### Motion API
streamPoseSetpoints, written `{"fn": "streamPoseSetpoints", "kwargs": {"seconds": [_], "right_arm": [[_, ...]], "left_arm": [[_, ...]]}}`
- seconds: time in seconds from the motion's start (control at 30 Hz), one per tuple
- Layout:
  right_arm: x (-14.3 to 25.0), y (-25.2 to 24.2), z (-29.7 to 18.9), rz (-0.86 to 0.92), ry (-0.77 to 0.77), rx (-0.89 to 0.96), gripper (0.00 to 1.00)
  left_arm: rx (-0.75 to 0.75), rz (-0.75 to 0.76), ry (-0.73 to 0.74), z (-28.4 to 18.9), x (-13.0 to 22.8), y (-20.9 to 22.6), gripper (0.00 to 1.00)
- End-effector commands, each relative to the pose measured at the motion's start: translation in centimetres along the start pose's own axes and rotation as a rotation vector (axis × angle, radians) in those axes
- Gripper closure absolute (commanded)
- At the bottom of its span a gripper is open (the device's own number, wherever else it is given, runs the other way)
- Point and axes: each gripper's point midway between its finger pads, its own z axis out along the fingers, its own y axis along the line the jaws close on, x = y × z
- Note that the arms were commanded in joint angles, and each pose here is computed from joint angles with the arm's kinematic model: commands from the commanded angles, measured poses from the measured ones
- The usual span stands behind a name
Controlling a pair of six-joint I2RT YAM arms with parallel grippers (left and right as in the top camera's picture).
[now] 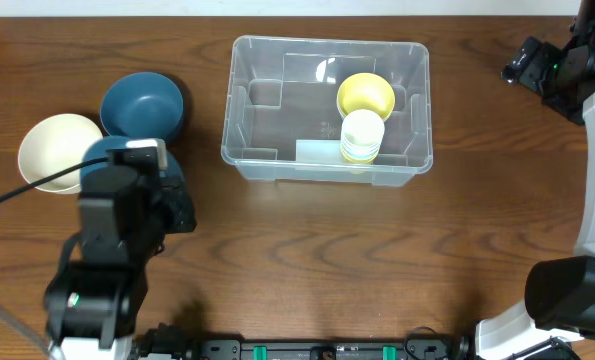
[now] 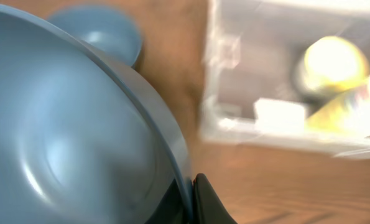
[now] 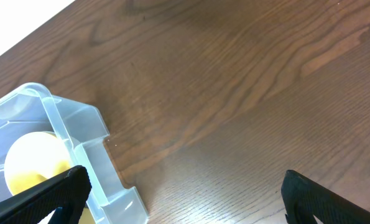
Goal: Pack container
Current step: 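Move left gripper to the front blue bowl and grasp its rim, then carry the blue bowl into the bin and release it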
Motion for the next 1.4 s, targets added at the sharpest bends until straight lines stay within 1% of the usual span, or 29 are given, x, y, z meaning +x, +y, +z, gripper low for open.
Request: {"fn": "streamPoseSetpoints", "kwargs": {"seconds": [0.0,0.1,0.2,0.37,0.53,0.67,0.77,0.83,0.93,1.03,1.13,1.37], "right_arm": [[-0.6,-0.1,-1.0,0.013,-0.029,-0.007,0.01],[-0.6,-0.1,-1.0,0.014,-0.028,-0.007,0.01],[-0.6,-0.1,-1.0,0.014,-0.029,-0.007,0.01],[-0.6,-0.1,-1.0,0.014,-0.028,-0.007,0.01],[-0.6,-0.1,-1.0,0.014,-0.028,-0.007,0.01],[-0.6,-0.1,-1.0,0.014,-0.028,-0.007,0.01],[-0.6,-0.1,-1.0,0.013,-0.028,-0.007,0.01],[-0.6,-0.1,-1.0,0.014,-0.029,-0.007,0.01],[-0.6,-0.1,-1.0,0.014,-0.028,-0.007,0.01],[-0.6,-0.1,-1.0,0.014,-0.029,-0.007,0.01],[-0.6,-0.1,-1.0,0.014,-0.028,-0.007,0.01],[-0.6,-0.1,-1.0,0.014,-0.028,-0.007,0.01]], "left_arm": [[0.078,0.006,-0.05,-2.3,-1.9,-1.8,0.94],[0.097,0.036,-0.066,-3.1,-3.2,-2.7,0.94],[0.109,0.075,-0.065,-2.9,-4.4,-3.5,0.94],[0.136,0.143,-0.004,-0.5,-5.8,-5.2,0.94],[0.142,0.271,0.061,2.9,-7.0,-7.7,0.94],[0.132,0.413,0.068,4.8,-8.1,-10.6,0.94],[0.12,0.561,0.057,6.0,-8.4,-12.9,0.94],[0.105,0.654,0.032,7.0,-8.5,-14.5,0.94],[0.11,0.754,-0.008,8.5,-8.4,-17.1,0.94],[0.134,0.763,-0.038,10.0,-8.5,-19.0,0.94],[0.144,0.746,-0.045,11.7,-8.4,-19.9,0.94],[0.142,0.743,0.038,15.9,-5.8,-20.3,0.94]]}}
